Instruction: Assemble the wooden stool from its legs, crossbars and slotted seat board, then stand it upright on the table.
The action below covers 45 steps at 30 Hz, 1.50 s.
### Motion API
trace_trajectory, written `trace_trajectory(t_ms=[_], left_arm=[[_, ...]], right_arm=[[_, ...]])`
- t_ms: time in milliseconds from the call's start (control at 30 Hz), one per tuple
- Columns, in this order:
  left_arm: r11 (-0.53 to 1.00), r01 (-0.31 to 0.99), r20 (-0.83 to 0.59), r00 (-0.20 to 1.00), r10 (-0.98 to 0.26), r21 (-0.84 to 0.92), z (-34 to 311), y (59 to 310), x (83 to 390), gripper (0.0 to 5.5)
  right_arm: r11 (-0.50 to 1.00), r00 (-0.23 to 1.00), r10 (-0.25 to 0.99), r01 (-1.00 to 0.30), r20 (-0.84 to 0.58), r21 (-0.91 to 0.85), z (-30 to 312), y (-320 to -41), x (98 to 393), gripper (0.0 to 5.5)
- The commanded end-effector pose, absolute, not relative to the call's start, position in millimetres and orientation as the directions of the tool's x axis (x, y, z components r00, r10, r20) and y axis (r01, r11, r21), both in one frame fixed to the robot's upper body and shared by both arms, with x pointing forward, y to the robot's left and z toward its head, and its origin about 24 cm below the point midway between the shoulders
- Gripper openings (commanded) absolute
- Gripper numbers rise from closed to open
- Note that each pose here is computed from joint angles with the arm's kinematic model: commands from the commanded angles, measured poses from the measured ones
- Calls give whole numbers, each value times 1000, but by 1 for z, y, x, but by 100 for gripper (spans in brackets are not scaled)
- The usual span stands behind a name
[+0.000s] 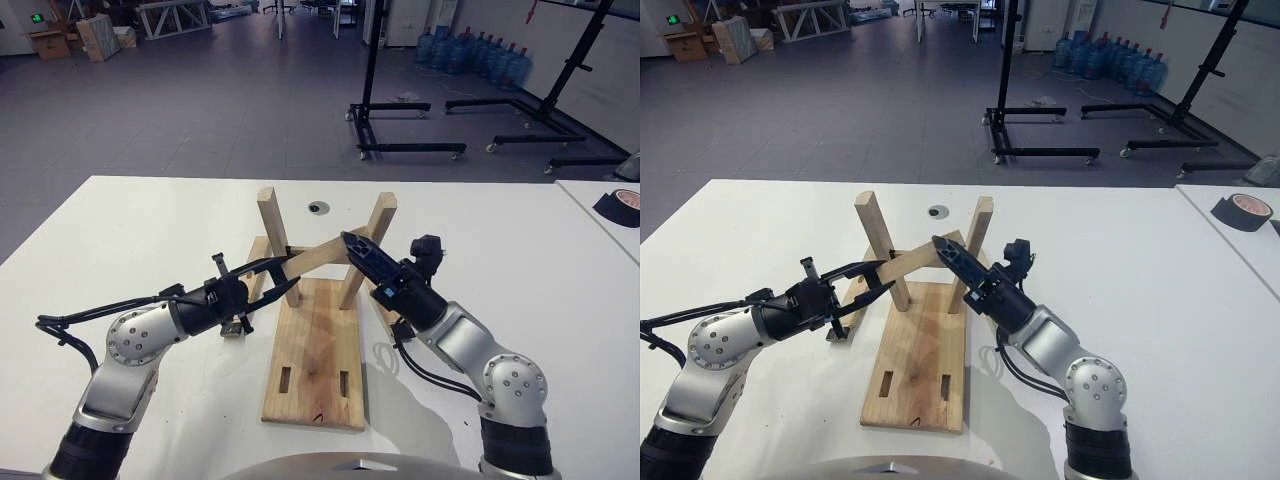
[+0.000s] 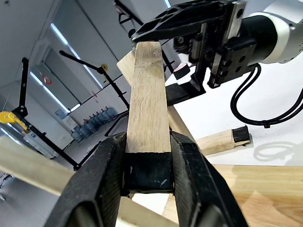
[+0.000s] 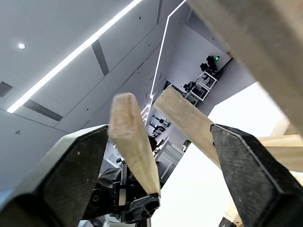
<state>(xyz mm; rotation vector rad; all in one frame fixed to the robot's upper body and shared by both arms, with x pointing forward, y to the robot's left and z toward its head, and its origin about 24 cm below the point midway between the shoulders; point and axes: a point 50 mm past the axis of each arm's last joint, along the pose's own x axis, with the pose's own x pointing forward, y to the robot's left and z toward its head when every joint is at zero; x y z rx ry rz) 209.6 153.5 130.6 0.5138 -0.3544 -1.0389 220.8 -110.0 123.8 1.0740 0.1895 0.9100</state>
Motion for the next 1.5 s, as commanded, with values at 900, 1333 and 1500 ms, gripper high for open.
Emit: trace_trajectory(t_ms=[900,1333,1500], left_arm=[[519,737,4,574,-819,434,109,153,218,164],[727,533,13,803,-596,432,107,164,219,284],[810,436,64,865,-497,393,107,162,226,284]], right_arm=[[151,662,665,-573,347,805,129,-107,229,40],[292,724,667,-473,178,831,127,-202,185,40],[716,881,471,-351,-46,604,130,-207,245,40]])
